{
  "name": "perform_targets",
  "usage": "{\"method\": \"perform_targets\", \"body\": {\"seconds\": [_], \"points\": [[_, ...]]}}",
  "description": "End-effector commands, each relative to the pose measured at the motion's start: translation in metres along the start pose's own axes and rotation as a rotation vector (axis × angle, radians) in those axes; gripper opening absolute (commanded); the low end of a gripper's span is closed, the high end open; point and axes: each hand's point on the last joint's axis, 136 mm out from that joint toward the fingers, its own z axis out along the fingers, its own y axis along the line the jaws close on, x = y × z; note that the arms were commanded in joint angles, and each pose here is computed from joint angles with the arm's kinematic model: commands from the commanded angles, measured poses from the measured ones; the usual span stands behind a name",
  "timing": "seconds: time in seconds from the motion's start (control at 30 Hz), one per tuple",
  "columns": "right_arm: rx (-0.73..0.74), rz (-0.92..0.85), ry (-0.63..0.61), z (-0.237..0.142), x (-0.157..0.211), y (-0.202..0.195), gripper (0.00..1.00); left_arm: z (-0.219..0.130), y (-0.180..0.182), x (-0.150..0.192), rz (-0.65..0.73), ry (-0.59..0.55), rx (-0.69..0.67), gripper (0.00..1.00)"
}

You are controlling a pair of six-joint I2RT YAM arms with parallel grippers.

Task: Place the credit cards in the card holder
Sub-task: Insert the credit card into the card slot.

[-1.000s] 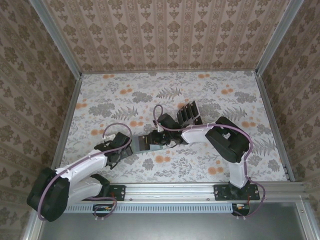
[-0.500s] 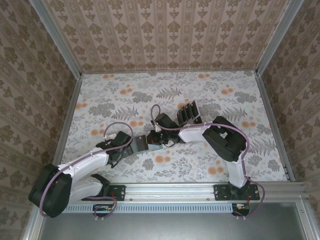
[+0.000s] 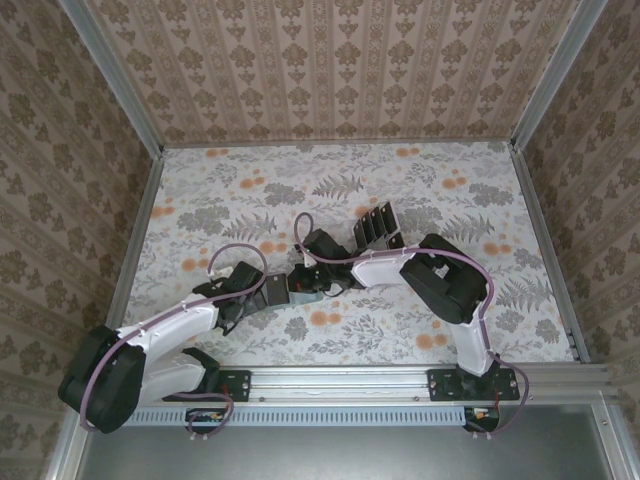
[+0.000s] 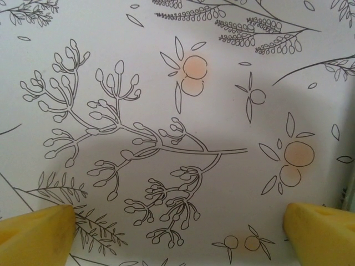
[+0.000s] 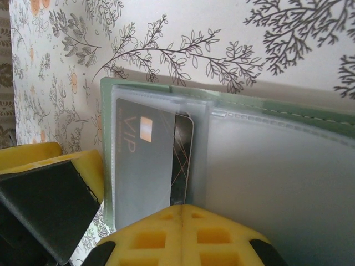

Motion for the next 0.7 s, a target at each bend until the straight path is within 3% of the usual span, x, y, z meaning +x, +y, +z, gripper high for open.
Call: {"method": "perform_targets", "body": {"seconds": [0.0, 0.3, 0.43, 0.67], "points": [[-0.009, 0.012, 0.036, 0.006, 0.005, 0.006, 0.05, 0.009, -0.010, 0.007, 0.007, 0.033, 0.049, 1.00], [-0.033, -0.025, 0.019, -0.007, -0.008, 0.024, 0.17, 0.006, -0.013, 0.003, 0.010, 0.022, 0.053, 1.00], [-0.038, -0.065, -0.016, -0.030, -0.018, 0.036, 0.30, -0.003, -0.015, -0.006, 0.010, 0.001, 0.068, 1.00], [0.103, -0.164, -0.026, -0.061, -0.026, 0.024, 0.45, -0.024, -0.015, -0.022, -0.005, -0.052, 0.108, 1.00]]}}
